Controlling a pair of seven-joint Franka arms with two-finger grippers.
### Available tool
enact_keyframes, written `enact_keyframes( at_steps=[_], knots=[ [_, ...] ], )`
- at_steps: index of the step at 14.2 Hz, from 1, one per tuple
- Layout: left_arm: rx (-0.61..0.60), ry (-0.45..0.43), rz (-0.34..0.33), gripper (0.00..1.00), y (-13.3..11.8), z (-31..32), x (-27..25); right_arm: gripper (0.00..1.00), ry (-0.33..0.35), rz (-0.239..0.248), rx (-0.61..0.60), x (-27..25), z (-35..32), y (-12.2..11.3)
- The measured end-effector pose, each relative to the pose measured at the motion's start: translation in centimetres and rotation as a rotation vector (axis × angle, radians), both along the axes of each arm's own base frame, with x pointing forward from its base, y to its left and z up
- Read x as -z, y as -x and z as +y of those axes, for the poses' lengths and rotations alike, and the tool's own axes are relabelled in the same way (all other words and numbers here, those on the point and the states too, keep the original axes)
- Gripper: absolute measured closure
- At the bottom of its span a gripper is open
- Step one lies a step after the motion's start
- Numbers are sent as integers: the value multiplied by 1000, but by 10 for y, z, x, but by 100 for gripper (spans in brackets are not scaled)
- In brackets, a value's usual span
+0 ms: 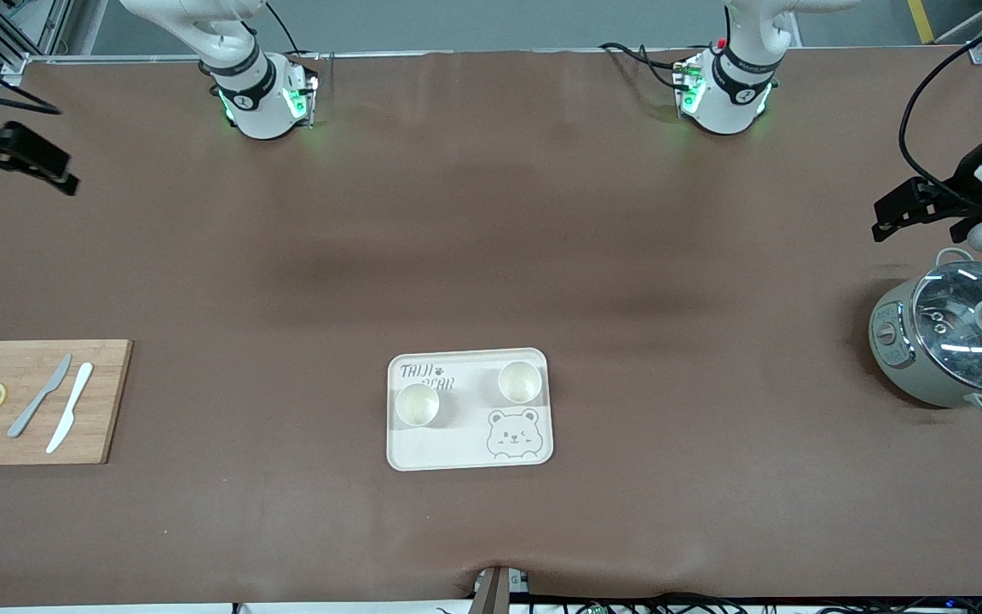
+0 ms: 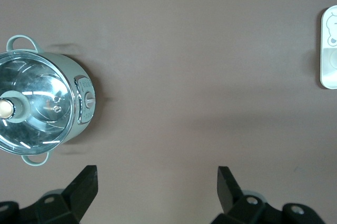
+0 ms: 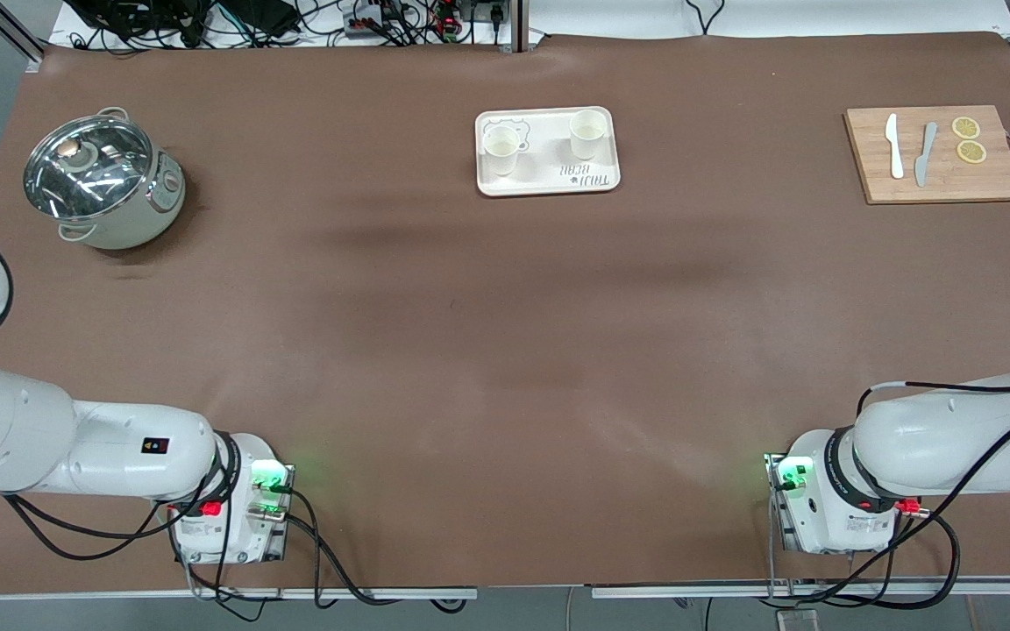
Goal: Place white IKEA cup upright on tray with both arms
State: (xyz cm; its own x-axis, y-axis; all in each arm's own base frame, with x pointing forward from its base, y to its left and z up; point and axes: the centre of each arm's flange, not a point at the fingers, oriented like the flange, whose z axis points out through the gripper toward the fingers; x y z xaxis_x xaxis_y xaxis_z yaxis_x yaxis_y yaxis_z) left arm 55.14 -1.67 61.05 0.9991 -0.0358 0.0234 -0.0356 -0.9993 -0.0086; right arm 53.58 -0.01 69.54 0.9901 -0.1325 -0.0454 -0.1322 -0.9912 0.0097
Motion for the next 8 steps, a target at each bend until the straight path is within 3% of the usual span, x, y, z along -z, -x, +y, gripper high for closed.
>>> enact_keyframes(
  at_steps=[3,8],
  knots=[
    [0,0,0,0,0,0,0,0,-5,-15,-12,25,-54,-11],
    [0,0,1,0,0,0,0,0,-10,5,-12,46,-61,-22]
  ],
)
